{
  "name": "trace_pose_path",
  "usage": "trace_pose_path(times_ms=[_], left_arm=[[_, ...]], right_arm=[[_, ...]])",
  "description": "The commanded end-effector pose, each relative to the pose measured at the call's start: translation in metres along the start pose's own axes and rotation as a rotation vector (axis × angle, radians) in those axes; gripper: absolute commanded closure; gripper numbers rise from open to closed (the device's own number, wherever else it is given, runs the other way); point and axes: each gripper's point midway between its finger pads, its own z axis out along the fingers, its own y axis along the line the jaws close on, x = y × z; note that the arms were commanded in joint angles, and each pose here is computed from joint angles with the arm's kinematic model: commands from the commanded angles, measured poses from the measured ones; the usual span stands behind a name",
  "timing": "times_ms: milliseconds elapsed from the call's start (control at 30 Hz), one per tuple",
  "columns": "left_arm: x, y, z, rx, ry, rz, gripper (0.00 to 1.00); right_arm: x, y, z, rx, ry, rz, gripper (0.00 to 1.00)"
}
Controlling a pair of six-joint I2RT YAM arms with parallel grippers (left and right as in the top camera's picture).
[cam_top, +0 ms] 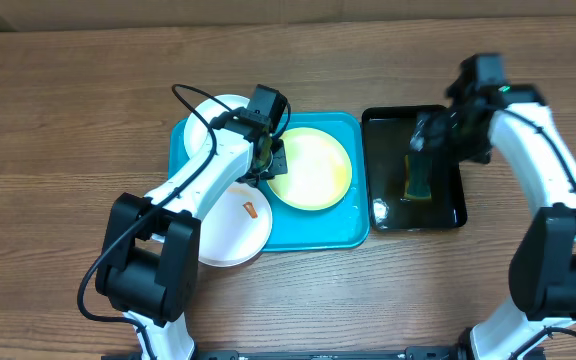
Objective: Clean dirty plates on tray and stack at the side
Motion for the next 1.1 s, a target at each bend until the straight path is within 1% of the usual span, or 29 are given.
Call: trace_pose_path(times_ms=[0, 200, 300, 433, 567, 767, 933, 1067], left_arm=[[-0.009, -0.006, -0.006, 0.042, 0.005, 0.013, 0.96], [-0.02, -0.009, -0.02, 0.049, -0.012, 0.027, 0.96], [-0.029, -0.013, -0.032, 0.057, -0.027, 0.033, 0.96], [-0.04, -0.019, -0.05, 0.069, -0.049, 0.032, 0.96], [-0.047, -0.024, -0.062, 0.083, -0.067, 0.032, 0.96], [-0.058, -0.042, -0.08, 0.168, -0.092, 0.038, 0.96], [-0.062, -0.059, -0.083, 0.191, -0.132, 0.053, 0.96], [-0.063, -0.081, -0.084, 0.195, -0.187, 0.095, 0.96]], right_arm=[[-0.031, -0.025, -0.03, 0.032, -0.094, 0.056, 0.0], [-0.044, -0.098, -0.046, 0.18, -0.147, 0.185, 0.0], [-0.043, -0.126, -0.051, 0.198, -0.152, 0.252, 0.0], [-0.041, -0.149, -0.056, 0.212, -0.158, 0.306, 0.0], [-0.04, -0.156, -0.057, 0.216, -0.159, 0.32, 0.0], [-0.04, -0.156, -0.057, 0.216, -0.159, 0.321, 0.0], [-0.04, -0.156, -0.057, 0.216, -0.159, 0.321, 0.0], [-0.04, -0.156, -0.057, 0.216, -0.159, 0.321, 0.0]])
